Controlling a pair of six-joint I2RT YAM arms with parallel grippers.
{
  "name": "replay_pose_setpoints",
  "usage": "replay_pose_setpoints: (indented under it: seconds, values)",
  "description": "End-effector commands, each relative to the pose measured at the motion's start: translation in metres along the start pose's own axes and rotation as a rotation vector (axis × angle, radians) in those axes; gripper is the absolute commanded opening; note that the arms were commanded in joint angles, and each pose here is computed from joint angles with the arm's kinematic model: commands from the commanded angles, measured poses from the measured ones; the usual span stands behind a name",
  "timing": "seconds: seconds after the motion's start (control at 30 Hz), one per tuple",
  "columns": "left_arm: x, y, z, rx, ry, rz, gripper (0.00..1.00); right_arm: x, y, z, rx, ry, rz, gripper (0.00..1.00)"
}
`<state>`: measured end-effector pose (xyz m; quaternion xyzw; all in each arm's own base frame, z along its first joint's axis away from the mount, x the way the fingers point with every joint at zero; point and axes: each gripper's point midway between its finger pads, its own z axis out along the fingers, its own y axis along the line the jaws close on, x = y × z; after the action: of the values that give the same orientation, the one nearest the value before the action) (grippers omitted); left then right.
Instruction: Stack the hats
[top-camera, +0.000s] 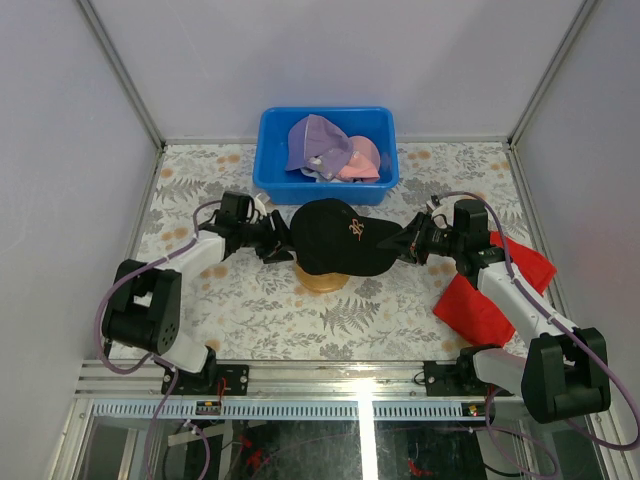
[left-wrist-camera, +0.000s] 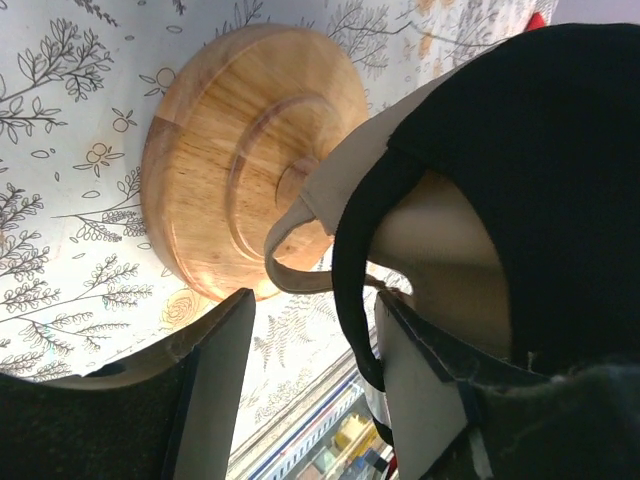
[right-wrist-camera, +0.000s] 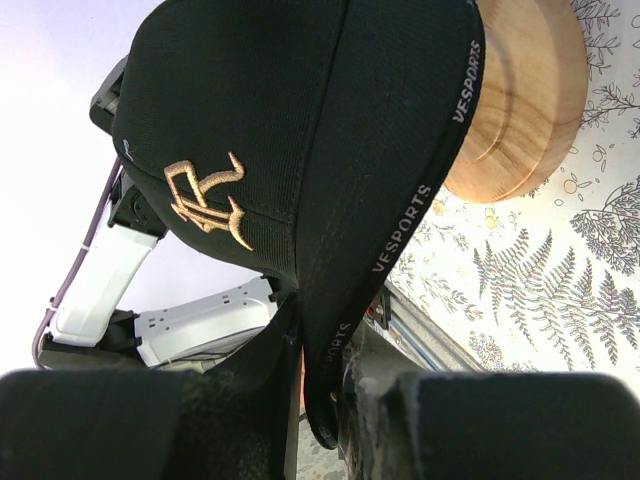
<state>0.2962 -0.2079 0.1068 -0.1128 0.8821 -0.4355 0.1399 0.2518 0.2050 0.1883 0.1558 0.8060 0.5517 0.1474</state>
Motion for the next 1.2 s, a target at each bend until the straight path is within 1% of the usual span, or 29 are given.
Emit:
replay_pose_setpoints:
  seconds: [0.0,0.07,0.17,0.23,0.27,0.3,0.37,0.43,0.5,0.63,0.73,0.8,0.87,0.97,1.17]
  values:
    - [0.000,0.000,0.011,-0.003,0.010,0.046,0.50,-0.006,-0.018,0.004,0.065,-0.036,0.035,0.09]
    - [0.002,0.007,0.014,-0.030,0.018,0.049,0.47,-0.006,-0.018,0.004,0.067,-0.038,0.035,0.09]
    - [0.005,0.022,0.015,-0.086,0.026,0.054,0.40,-0.007,-0.019,0.004,0.070,-0.040,0.033,0.09]
    - [0.006,0.026,0.015,-0.105,0.027,0.056,0.36,-0.008,-0.018,0.003,0.074,-0.044,0.020,0.11]
    - [0.006,0.027,0.015,-0.110,0.024,0.055,0.35,-0.008,-0.018,0.002,0.077,-0.045,0.014,0.15]
    - [0.005,0.026,0.015,-0.111,0.022,0.054,0.35,-0.009,-0.017,0.001,0.084,-0.048,0.004,0.21]
    - [0.002,0.023,0.014,-0.110,0.015,0.060,0.35,-0.011,-0.017,-0.003,0.114,-0.057,-0.026,0.42]
    - [-0.002,0.018,0.012,-0.108,0.012,0.071,0.36,-0.015,-0.019,-0.010,0.175,-0.076,-0.073,0.58]
    - [-0.005,0.016,0.013,-0.110,0.009,0.078,0.36,-0.018,-0.024,-0.020,0.268,-0.091,-0.114,0.63]
    - [-0.006,0.016,0.016,-0.104,0.021,0.075,0.36,-0.034,-0.025,-0.040,0.421,-0.138,-0.219,0.67]
    - [-0.007,0.014,0.017,-0.099,0.029,0.075,0.36,-0.055,-0.003,-0.055,0.471,-0.224,-0.289,0.68]
    - [-0.007,0.013,0.017,-0.098,0.038,0.077,0.36,-0.072,0.015,-0.057,0.473,-0.267,-0.328,0.68]
    - [-0.009,0.011,0.017,-0.094,0.041,0.085,0.37,-0.088,0.032,-0.049,0.449,-0.261,-0.350,0.68]
    - [-0.010,0.011,0.017,-0.101,0.041,0.077,0.38,-0.116,0.043,-0.024,0.433,-0.211,-0.349,0.68]
    - [-0.018,0.005,0.015,-0.113,0.018,0.062,0.43,-0.192,0.066,0.026,0.407,-0.215,-0.420,0.69]
